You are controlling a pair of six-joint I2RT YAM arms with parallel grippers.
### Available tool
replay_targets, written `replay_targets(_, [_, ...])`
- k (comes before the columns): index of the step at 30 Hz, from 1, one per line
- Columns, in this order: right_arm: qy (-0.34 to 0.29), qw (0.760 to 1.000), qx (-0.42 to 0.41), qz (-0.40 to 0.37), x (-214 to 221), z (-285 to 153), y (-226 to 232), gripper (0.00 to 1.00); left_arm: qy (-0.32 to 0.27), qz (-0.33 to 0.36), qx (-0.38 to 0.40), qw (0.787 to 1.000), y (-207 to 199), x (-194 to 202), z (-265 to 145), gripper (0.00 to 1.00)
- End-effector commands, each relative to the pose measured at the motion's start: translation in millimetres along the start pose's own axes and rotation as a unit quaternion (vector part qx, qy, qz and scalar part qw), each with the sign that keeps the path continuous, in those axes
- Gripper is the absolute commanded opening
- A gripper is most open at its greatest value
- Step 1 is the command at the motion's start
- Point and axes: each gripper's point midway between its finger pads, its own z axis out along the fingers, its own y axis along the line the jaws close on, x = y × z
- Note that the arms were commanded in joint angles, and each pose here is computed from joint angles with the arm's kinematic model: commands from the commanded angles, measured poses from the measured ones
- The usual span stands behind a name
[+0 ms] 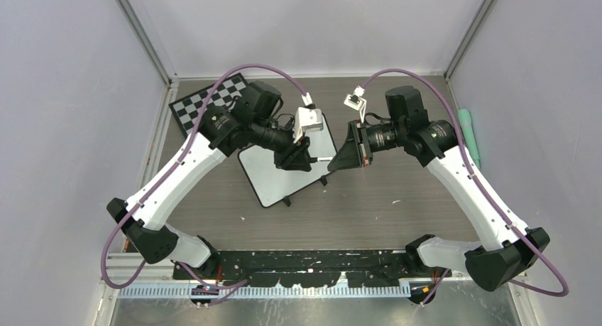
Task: Write a sentence on the whiteboard
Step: Open the whiteboard marker at the center of the board, then place the pen cap at the center of the board.
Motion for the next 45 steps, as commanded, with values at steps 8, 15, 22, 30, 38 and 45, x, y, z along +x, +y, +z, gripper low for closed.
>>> replay_targets(8, [-0.03,0.999,0.009,-0.024,-6.3,-15.1,5.0,0.0,-0.045,0.032,-0.051,0.997,11.3,-27.9,-29.7,0.0])
replay_targets(15, [-0.1,0.995,0.023,0.0,-31.6,-59.4,-10.6,0.0,-0.01,0.022,-0.066,0.998,17.2,5.7,-36.5,0.0])
replay_targets(22, [-0.1,0.992,0.072,0.016,-19.1,-79.8,-40.7,0.0,-0.005,-0.01,-0.094,0.995,37.6,28.7,-57.3,0.0])
replay_targets(30, [-0.049,0.97,0.234,0.045,0.3,-94.8,-111.1,0.0,-0.052,-0.14,-0.241,0.959,107.6,80.2,-135.9,0.0])
replay_targets(38, [-0.083,0.898,0.43,0.048,-0.6,-137.9,-169.5,0.0,0.089,-0.213,-0.321,0.919,123.7,220.3,-185.2,0.0])
replay_targets(45, [-0.129,0.894,0.425,0.053,-11.6,-137.3,-163.3,0.0,0.194,-0.247,-0.312,0.897,117.5,310.4,-167.7,0.0])
